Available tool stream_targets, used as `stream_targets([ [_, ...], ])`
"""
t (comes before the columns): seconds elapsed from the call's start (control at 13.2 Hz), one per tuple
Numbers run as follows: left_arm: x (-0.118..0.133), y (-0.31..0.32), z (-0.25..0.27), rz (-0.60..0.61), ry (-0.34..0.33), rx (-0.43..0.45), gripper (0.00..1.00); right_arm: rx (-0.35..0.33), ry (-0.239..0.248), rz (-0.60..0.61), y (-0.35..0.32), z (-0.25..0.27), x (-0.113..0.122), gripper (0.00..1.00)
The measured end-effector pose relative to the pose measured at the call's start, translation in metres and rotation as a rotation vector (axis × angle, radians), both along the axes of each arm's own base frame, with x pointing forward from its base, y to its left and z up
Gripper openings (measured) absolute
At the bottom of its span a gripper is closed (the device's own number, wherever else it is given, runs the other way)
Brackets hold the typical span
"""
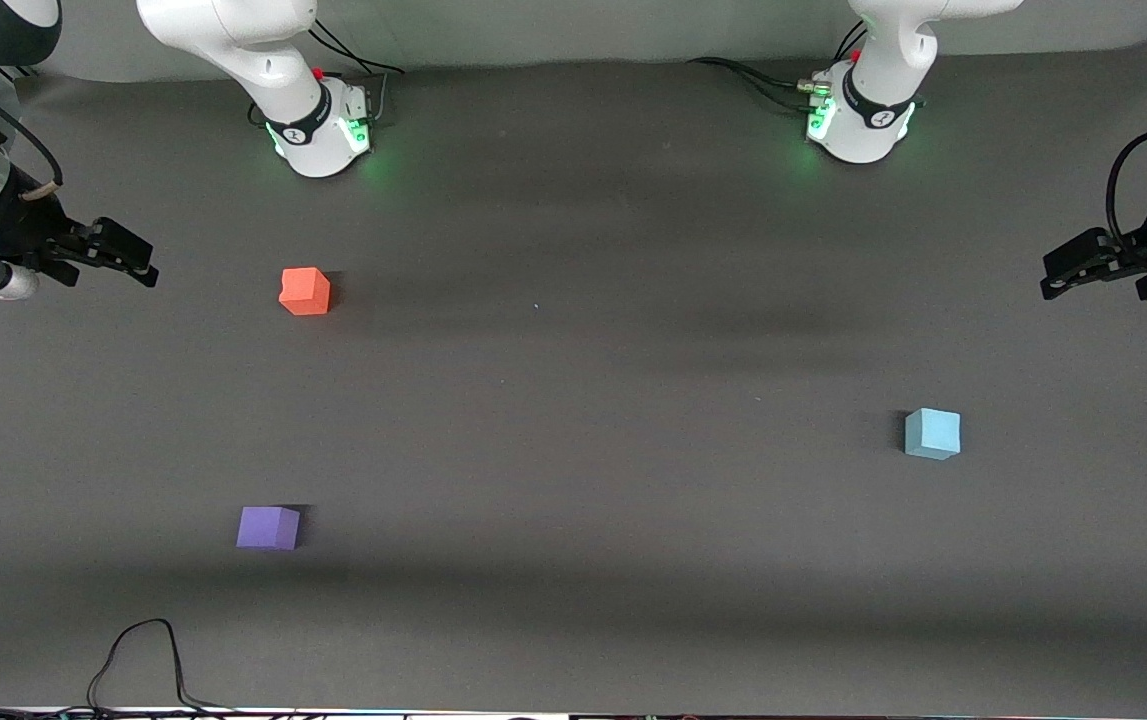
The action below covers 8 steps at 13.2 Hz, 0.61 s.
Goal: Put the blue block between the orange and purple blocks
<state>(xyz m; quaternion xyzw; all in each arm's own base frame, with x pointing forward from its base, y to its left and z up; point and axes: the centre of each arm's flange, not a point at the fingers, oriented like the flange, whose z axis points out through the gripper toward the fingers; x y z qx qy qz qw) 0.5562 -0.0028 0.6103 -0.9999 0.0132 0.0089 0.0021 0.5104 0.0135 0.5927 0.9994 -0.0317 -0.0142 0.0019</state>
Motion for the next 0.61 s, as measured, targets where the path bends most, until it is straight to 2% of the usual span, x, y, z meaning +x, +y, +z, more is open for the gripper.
stream_targets([
  [0.23, 0.0, 0.0, 0.0, 0.0, 0.0, -0.001, 1.0, -0.001, 0.038, 0.0, 0.0, 0.006, -0.009, 1.0],
  [0.61, 0.0, 0.003, -0.004, -0.031, 0.014, -0.007, 1.0, 0.002, 0.04, -0.002, -0.002, 0.015, -0.018, 1.0],
])
